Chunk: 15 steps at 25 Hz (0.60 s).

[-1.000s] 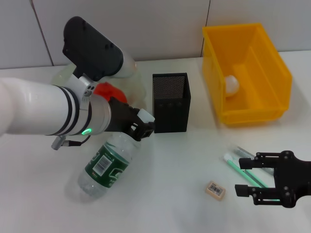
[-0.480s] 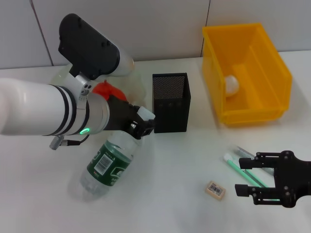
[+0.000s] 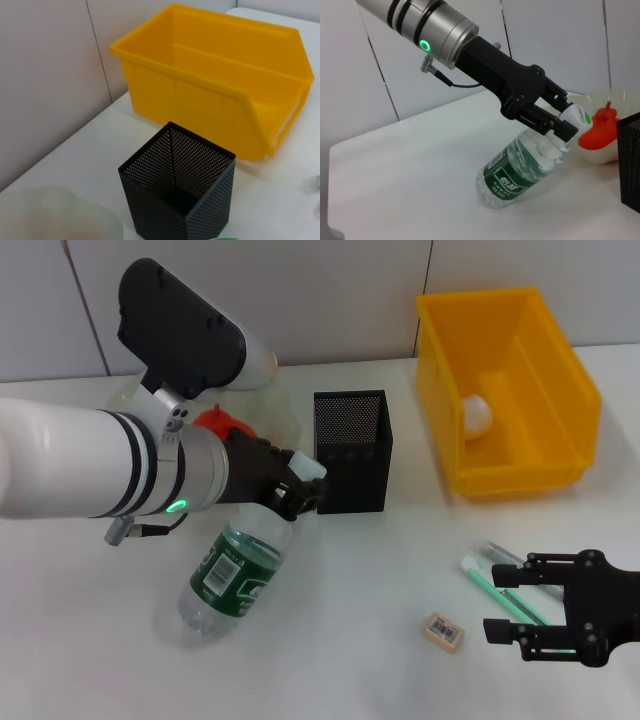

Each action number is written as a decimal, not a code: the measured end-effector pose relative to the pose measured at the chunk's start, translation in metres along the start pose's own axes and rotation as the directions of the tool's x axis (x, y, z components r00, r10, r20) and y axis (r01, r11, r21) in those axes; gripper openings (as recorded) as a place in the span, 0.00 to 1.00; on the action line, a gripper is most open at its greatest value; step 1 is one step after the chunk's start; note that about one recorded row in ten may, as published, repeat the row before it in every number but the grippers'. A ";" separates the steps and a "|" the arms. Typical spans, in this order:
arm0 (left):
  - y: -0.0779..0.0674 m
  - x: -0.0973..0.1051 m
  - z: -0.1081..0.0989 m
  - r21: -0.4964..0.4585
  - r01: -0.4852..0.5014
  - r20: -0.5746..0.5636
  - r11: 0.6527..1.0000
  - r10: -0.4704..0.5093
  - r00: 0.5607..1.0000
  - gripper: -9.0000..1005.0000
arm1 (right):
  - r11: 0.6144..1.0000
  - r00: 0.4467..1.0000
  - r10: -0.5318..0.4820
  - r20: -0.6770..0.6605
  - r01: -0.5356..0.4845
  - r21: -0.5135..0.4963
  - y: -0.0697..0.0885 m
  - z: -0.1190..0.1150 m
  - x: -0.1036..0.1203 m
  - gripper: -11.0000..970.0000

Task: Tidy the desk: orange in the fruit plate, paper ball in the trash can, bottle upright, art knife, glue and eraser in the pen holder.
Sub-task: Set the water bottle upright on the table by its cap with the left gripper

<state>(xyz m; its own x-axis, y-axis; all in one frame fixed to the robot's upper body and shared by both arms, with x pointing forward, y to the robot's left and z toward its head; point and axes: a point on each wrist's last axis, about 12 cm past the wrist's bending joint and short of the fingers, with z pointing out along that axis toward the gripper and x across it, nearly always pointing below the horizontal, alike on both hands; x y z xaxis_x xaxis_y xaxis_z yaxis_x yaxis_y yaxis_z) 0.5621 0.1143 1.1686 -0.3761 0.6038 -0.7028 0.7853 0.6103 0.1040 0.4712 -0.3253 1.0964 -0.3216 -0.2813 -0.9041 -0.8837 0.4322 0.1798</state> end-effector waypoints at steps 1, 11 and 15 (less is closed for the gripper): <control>0.000 0.000 0.000 -0.001 0.000 0.002 1.000 0.000 1.000 0.44 | 1.000 1.000 0.000 0.000 0.000 0.002 0.000 0.000 0.000 0.70; 0.001 -0.003 -0.004 -0.011 0.004 0.032 1.000 -0.004 0.999 0.44 | 1.000 1.000 0.000 -0.001 0.000 0.007 -0.001 0.000 0.000 0.70; 0.002 -0.003 -0.004 -0.017 0.008 0.041 1.000 -0.007 0.999 0.44 | 1.000 1.000 0.004 0.000 -0.004 0.006 -0.002 0.001 -0.001 0.70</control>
<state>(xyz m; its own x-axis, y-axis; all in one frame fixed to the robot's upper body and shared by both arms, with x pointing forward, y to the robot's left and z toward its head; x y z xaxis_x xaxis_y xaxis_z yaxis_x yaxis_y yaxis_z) 0.5627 0.1158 1.1742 -0.3612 0.5780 -0.7317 0.7740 0.6235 0.1105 0.4732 -0.3251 1.0968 -0.3251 -0.2801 -0.9032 -0.8803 0.4387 0.1807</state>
